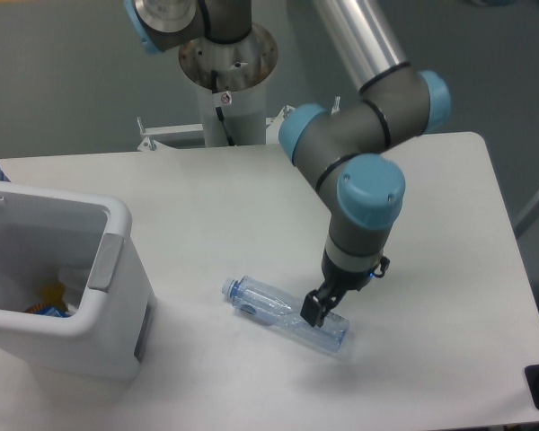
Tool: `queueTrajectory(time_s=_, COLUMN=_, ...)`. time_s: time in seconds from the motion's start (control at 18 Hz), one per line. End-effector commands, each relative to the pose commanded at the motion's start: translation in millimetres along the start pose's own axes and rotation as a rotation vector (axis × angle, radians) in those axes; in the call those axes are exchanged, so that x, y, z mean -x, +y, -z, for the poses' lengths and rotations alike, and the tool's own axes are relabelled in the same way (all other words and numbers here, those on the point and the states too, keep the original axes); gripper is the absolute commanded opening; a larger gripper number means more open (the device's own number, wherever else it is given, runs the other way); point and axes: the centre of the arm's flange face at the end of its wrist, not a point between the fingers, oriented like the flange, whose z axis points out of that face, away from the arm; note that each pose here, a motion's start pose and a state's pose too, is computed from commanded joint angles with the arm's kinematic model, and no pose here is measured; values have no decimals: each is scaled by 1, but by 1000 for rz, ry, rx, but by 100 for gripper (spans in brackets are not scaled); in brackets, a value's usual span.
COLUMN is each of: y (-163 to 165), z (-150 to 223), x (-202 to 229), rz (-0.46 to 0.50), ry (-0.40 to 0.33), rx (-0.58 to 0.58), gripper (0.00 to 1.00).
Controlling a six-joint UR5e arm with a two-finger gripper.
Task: Place the trash in the trash can
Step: 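Lower the gripper onto the bottle's bottom end and close it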
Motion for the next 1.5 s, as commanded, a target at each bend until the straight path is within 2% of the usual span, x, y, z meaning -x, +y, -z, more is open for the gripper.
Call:
queueTrajectory(time_s=0.17, y=-8, z=-10, x=-6, rz=8, ry=-35, rx=-9, gripper=100)
queueTrajectory(time_s=0.33, y=-19, z=-23, x=-12, rz=72, ry=-83, rx=-25, gripper=100)
queueTrajectory(time_s=1.11, y=-8, z=-60, x=-24, rz=103, ry=-147, rx=1, gripper=100)
queueTrajectory(time_s=1.28, y=-6, z=-69, x=-29, rz=104, ry=-187, rx=-8, gripper=100)
queueTrajectory(time_s=1.39, y=-8, z=-76, x=-29, rz=110, ry=-221, rx=-18, gripper=95)
queueTrajectory(time_s=1.5, y=-7, z=-78, x=-31, rz=108, ry=-227, rx=-20, gripper=86)
